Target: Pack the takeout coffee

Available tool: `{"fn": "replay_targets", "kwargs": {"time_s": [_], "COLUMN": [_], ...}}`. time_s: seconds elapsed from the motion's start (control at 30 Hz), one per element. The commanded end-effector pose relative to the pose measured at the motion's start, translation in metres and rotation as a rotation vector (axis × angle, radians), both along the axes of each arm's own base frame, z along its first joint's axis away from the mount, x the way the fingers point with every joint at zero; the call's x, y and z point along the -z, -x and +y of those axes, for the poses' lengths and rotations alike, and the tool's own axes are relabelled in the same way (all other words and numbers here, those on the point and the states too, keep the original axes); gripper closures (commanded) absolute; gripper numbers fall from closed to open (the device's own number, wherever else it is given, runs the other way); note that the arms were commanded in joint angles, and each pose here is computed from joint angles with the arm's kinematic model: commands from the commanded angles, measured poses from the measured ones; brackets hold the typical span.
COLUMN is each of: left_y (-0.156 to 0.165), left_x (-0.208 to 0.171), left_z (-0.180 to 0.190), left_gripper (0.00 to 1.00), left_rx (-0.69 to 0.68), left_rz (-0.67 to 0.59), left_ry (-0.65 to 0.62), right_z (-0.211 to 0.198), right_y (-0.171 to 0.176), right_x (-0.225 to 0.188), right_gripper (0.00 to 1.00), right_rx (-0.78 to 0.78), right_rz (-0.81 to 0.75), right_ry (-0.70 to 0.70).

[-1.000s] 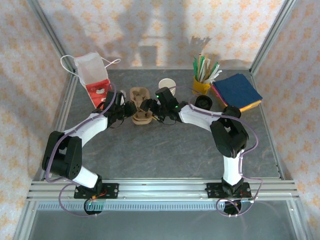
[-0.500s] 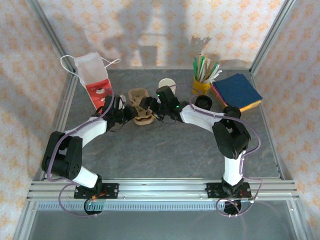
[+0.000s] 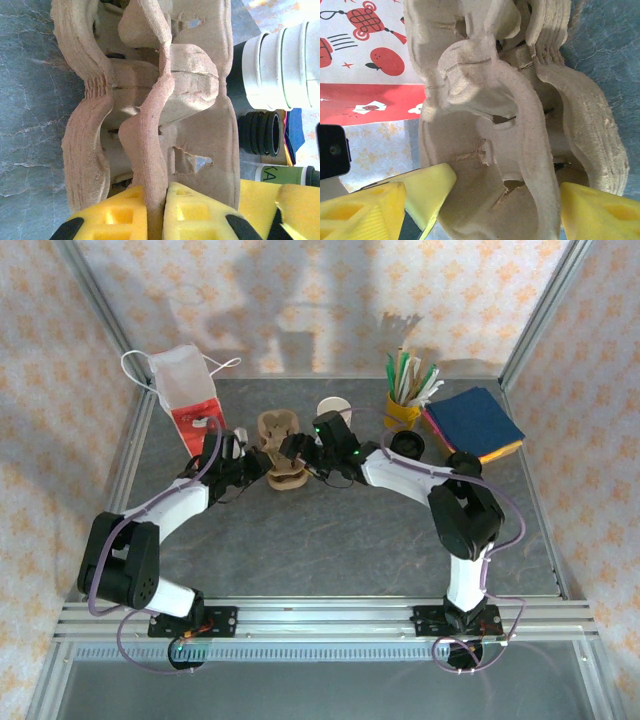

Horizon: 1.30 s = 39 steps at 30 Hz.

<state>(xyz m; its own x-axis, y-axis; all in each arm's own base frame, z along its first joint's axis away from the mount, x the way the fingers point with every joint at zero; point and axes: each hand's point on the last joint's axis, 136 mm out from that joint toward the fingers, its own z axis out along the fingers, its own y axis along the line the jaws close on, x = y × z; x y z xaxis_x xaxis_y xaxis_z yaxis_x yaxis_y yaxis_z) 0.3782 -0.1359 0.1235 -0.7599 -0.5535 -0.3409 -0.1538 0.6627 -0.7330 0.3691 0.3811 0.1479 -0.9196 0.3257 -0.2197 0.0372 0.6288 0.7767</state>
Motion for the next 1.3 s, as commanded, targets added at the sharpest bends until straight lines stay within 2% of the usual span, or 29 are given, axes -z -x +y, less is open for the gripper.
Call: {"fn": "replay_targets", "kwargs": {"time_s": [0.0, 0.17, 0.4, 0.73, 0.97, 1.27], "left_y": [-0.004, -0.002, 0.014, 0.07, 0.093, 0.097], "left_x": [-0.018, -0.035, -0.072, -0.125, -0.136, -0.146], "left_z": [0.007, 0.015, 0.015, -0.013, -0.042, -0.062], "left_gripper": [0.89, 0.9, 0.91, 0.92, 0.92, 0.92], "left_rx": [-0.007, 0.01, 0.094, 0.387, 0.544, 0.616], "left_rz": [-0.059, -0.094, -0.164, -0.186, -0.216, -0.267], "left_ry": [-0.031, -0.117, -0.193, -0.221, -0.229, -0.226], "right_z": [-0.013, -0.033, -0.051, -0.074, -0.065, -0.078], "right_y": [-0.006, -0.007, 0.003, 0.034, 0.059, 0.062], "right_x": [-0.049, -0.102, -0.153, -0.197, -0.192, -0.15], "right_gripper": [0.21, 0.2, 0.19, 0.22, 0.22, 0.22], "right_rx": [0.013, -0.024, -0.189, -0.367, -0.486, -0.569], "right_rz": [-0.141, -0.337, -0.558, -0.754, -0.818, -0.727], "right_ry": [0.021, 0.099, 0.284, 0.532, 0.7, 0.893]}}
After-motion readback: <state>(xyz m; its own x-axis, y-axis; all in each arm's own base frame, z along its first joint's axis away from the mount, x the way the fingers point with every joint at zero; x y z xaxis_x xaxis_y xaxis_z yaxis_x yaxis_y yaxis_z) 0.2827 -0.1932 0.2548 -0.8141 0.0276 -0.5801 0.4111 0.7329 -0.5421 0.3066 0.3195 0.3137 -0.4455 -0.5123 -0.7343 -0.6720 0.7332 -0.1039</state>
